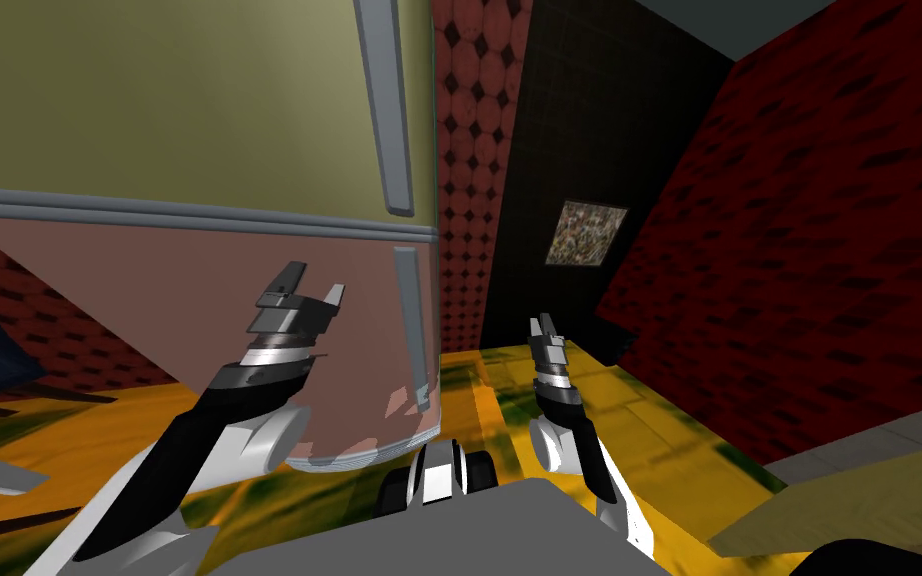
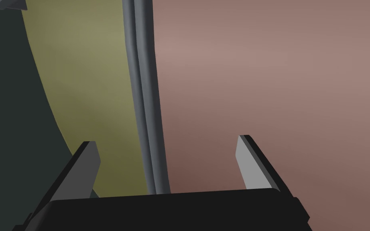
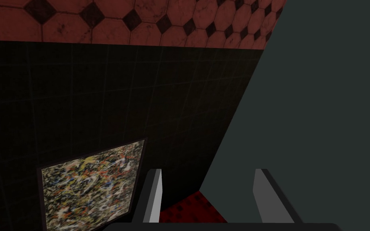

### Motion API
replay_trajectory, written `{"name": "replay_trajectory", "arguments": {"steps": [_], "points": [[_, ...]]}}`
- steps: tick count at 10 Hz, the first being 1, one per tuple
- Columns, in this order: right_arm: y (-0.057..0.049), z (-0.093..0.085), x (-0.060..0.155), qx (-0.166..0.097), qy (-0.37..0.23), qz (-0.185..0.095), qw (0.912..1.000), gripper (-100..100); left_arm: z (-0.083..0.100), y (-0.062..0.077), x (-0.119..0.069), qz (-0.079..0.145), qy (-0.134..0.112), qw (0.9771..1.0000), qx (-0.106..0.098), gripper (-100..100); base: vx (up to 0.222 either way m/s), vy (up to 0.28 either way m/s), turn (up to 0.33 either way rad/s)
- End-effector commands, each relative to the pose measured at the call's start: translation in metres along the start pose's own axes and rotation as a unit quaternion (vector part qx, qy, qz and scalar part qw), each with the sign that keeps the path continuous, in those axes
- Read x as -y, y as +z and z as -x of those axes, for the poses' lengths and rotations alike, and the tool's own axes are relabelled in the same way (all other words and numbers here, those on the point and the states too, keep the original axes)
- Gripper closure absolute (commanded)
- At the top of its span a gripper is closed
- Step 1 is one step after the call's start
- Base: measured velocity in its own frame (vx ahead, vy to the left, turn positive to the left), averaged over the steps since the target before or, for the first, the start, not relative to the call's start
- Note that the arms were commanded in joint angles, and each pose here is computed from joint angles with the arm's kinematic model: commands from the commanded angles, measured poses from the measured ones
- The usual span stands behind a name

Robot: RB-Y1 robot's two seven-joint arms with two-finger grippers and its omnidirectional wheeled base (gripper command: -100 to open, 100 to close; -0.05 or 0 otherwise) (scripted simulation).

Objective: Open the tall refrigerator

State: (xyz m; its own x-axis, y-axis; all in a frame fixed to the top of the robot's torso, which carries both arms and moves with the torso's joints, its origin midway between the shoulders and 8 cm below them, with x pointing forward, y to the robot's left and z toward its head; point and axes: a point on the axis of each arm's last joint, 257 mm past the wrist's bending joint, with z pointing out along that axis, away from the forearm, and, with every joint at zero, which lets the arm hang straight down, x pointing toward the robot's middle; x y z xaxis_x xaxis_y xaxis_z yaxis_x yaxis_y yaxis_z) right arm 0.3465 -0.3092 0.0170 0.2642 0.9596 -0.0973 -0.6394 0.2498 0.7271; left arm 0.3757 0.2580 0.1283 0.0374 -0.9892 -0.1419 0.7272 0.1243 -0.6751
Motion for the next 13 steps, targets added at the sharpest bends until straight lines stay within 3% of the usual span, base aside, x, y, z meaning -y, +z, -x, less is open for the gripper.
{"name": "replay_trajectory", "arguments": {"steps": [1, 2, 4, 5, 9, 10, 13], "points": [[0.000, 0.000, 0.000, 0.000, 0.000, 0.000, 1.0000, 0, 0.007, 0.016, 0.006, 0.000, -0.007, 1.0000, 0.006, -100, 0.010, -0.090, 0.085], [0.000, 0.000, 0.000, 0.000, 0.000, 0.000, 1.0000, 0, 0.008, 0.016, 0.002, 0.008, -0.007, 0.9999, 0.007, -100, -0.001, -0.080, 0.042], [0.000, 0.000, 0.000, 0.000, 0.000, 0.000, 1.0000, 0, 0.014, 0.032, 0.011, 0.002, -0.016, 0.9998, 0.014, -100, 0.007, -0.093, 0.076], [0.000, 0.000, 0.000, 0.000, 0.000, 0.000, 1.0000, 0, 0.014, 0.032, 0.006, 0.012, -0.016, 0.9997, 0.015, -100, -0.002, -0.082, 0.029], [0.000, 0.000, 0.000, 0.000, 0.000, 0.000, 1.0000, 0, 0.024, 0.055, 0.019, 0.009, -0.033, 0.9991, 0.026, -100, 0.002, -0.077, 0.058], [0.000, 0.000, 0.000, 0.000, 0.000, 0.000, 1.0000, 0, 0.024, 0.055, 0.014, 0.018, -0.033, 0.9989, 0.027, -100, 0.016, -0.096, 0.035], [0.000, 0.000, 0.000, 0.000, 0.000, 0.000, 1.0000, 0, 0.030, 0.069, 0.021, 0.019, -0.046, 0.9982, 0.034, -100, -0.002, -0.075, 0.048]]}}
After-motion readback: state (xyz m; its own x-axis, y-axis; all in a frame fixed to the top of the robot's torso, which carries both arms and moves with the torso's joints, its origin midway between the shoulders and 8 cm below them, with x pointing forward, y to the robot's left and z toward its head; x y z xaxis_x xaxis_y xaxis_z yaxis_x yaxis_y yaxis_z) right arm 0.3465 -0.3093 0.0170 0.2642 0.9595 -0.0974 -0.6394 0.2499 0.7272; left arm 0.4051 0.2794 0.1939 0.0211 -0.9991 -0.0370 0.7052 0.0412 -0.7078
